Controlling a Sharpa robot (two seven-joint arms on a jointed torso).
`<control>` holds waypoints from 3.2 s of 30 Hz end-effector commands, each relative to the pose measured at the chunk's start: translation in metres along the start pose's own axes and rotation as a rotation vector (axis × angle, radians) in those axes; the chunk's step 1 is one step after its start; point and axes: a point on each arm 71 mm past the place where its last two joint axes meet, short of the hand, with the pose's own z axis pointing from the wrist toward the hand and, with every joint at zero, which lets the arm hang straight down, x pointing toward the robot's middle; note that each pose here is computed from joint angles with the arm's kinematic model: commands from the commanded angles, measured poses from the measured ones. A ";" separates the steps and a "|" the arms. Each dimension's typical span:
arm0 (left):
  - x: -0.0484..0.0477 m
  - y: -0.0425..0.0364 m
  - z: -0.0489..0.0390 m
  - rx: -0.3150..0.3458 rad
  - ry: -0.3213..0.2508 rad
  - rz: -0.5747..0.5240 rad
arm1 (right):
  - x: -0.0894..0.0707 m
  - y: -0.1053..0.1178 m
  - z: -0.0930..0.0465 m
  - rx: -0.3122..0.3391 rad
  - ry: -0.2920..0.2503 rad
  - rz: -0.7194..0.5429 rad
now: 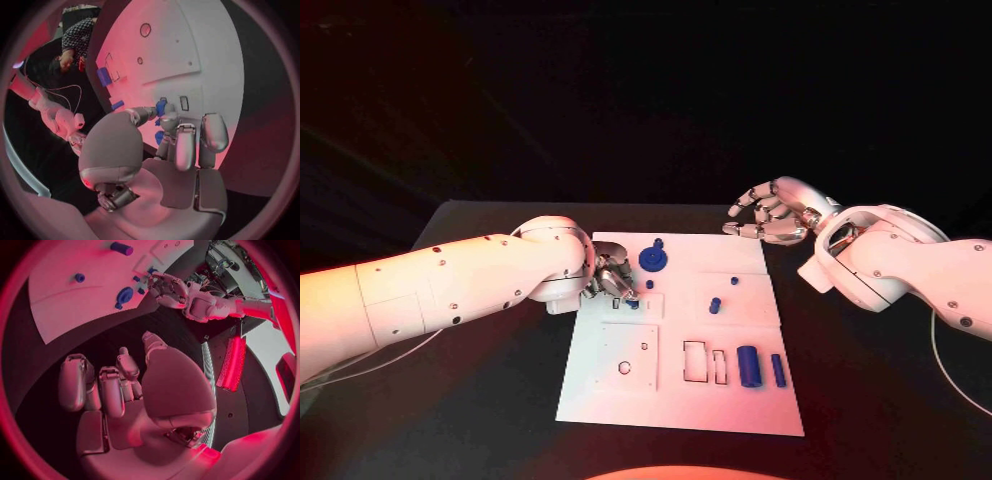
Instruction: Assemble the parts on the task board
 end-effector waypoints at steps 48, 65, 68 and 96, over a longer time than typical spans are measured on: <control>0.0030 0.0006 0.0050 -0.005 0.058 -0.007 | 0.003 0.000 0.002 -0.008 0.013 -0.010; 0.0031 -0.0014 0.0093 -0.007 0.060 -0.014 | 0.005 0.001 0.002 -0.012 0.018 -0.009; 0.0031 -0.0015 0.0094 -0.007 0.060 -0.014 | 0.005 0.001 0.002 -0.013 0.018 -0.007; 0.0022 0.0006 0.0100 -0.011 0.057 -0.018 | 0.004 0.000 0.001 -0.013 0.015 -0.006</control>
